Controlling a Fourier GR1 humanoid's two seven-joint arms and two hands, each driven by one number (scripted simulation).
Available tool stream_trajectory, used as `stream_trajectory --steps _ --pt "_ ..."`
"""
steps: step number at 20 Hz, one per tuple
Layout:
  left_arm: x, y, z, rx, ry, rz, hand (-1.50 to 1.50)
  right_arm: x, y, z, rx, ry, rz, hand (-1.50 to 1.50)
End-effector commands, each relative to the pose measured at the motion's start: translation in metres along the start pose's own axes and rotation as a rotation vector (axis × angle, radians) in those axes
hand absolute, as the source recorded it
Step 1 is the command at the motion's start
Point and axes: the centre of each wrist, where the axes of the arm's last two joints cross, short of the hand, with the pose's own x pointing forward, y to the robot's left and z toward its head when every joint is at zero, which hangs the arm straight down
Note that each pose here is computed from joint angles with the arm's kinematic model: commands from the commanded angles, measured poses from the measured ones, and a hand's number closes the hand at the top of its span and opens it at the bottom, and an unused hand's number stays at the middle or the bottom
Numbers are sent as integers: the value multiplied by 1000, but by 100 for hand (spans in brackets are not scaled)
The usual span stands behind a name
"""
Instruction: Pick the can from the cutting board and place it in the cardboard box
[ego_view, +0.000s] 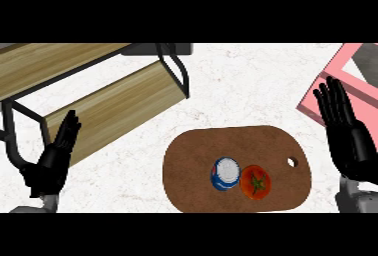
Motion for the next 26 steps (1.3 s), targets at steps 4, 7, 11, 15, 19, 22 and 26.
stream_trajectory --steps 4,7,11,15,19,22,26 --pt "27 19 -9 -4 51 102 0 36 19 26 82 138 -26 -150" --pt "28 24 -6 -15 98 165 0 47 -30 9 -101 83 485 -150" --pt "46 28 -1 -67 132 229 0 70 42 54 -243 -162 168 -150" --pt "52 28 -18 -49 150 216 0 92 57 71 -103 -254 255 -150" --pt "66 24 -20 -48 119 216 0 105 49 77 111 -51 504 -150" --pt "65 33 -13 -72 130 201 0 110 34 74 184 74 761 -150" --pt "63 29 -17 -61 124 201 0 128 41 73 287 231 939 -150"
